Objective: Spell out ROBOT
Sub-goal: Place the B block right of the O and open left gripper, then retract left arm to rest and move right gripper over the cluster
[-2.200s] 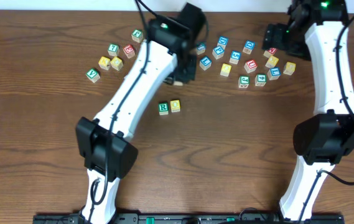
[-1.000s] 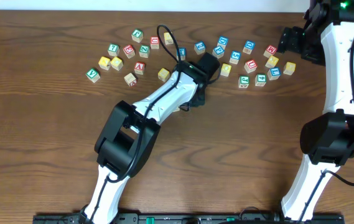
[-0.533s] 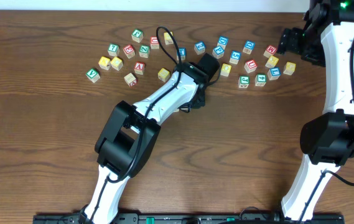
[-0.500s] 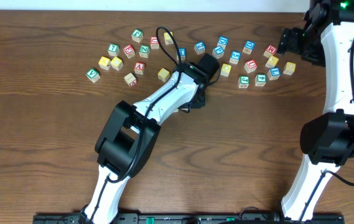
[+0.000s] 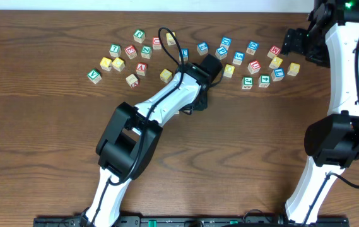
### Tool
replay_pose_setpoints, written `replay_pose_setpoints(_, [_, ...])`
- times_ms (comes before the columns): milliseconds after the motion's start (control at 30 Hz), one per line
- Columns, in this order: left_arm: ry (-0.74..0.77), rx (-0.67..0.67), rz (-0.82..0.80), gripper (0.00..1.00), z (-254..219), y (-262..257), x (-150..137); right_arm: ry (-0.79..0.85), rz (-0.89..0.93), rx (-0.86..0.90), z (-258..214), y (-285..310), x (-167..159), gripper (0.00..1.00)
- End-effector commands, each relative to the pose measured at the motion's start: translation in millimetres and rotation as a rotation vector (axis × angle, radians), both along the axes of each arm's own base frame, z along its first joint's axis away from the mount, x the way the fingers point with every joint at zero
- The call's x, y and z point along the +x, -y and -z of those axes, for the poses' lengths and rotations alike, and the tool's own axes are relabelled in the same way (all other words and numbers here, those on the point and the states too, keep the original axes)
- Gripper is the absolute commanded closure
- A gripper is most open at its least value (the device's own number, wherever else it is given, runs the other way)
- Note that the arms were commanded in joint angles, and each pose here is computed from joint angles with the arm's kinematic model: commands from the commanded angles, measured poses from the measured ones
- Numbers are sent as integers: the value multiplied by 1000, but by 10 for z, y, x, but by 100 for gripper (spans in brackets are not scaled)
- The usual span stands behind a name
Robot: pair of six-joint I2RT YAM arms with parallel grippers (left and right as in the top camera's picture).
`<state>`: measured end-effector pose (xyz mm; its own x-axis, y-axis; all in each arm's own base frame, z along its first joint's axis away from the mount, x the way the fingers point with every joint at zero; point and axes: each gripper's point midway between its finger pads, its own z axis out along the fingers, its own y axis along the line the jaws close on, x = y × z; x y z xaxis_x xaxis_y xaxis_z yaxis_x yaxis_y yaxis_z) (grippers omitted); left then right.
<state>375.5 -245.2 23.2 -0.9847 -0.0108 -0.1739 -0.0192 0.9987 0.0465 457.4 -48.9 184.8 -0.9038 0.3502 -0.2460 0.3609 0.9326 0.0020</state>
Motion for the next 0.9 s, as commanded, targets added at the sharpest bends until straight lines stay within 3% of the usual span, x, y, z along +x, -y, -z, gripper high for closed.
replay_pose_setpoints(0, [128,-72,15,55,-642,5,251,3,-5,-6,-12,18,13,5])
replay_pose_setpoints(233, [333,-171,-1,55,-1737,-339,357,8,-18,15,-12,-53,27,5])
replay_pose_setpoints(400, [430,-135,-62,55,-2211,-800,314,35,-68,95,-25,-327,97,7])
replay_pose_setpoints(867, [339,30,-365,55,-2232,-2445,193,160,-244,109,-79,-1401,364,12])
